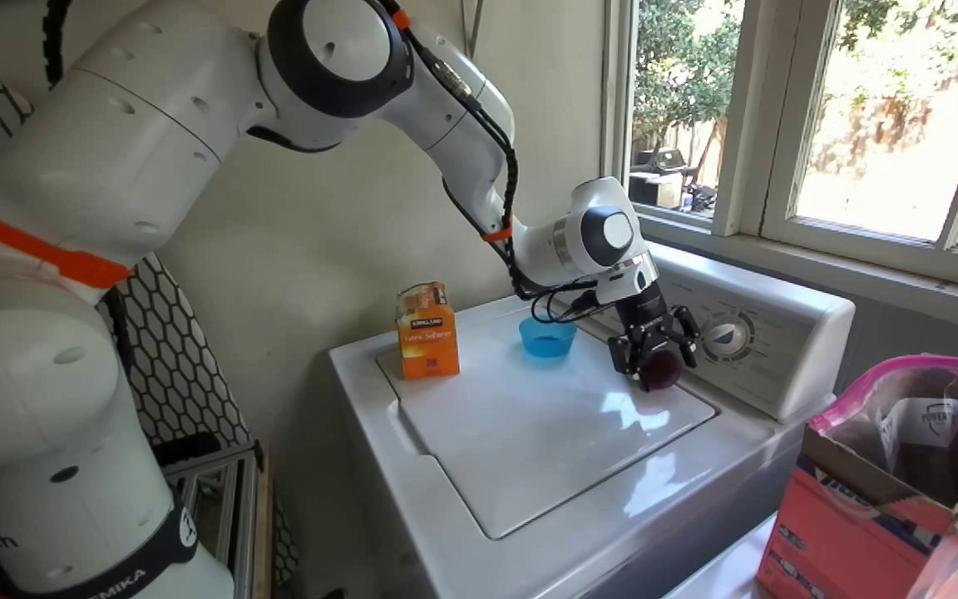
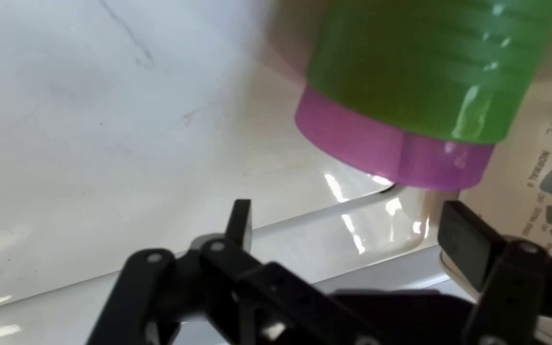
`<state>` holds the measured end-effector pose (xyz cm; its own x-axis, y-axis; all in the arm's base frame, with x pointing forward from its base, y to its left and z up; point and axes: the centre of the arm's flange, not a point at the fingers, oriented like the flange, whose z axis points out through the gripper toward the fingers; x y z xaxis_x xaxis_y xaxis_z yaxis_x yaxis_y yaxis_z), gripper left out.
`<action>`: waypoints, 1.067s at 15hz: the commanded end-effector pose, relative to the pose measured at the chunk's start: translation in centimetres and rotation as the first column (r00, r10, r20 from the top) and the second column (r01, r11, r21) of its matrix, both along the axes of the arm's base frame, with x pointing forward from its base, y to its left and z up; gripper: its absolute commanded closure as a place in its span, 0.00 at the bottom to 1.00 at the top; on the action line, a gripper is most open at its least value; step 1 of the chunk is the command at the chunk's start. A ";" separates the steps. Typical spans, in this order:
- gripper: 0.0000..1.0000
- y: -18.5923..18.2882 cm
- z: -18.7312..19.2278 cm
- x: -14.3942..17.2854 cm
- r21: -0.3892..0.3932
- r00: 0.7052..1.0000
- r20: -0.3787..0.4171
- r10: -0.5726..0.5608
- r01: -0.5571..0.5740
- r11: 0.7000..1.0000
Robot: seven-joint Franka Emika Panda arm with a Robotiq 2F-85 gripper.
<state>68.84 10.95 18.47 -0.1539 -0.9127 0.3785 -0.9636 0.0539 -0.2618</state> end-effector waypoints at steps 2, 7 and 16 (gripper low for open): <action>0.00 1.7 1.2 -1.3 0.069 0.987 0.009 -0.163 0.162 0.984; 0.00 3.4 2.6 0.0 -0.033 0.978 0.119 -0.174 0.179 0.983; 0.00 4.5 2.1 0.5 0.000 0.979 0.129 0.161 -0.162 0.987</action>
<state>69.54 15.64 21.16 -0.1400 -0.9158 0.3765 -0.9227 -0.0173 -0.3852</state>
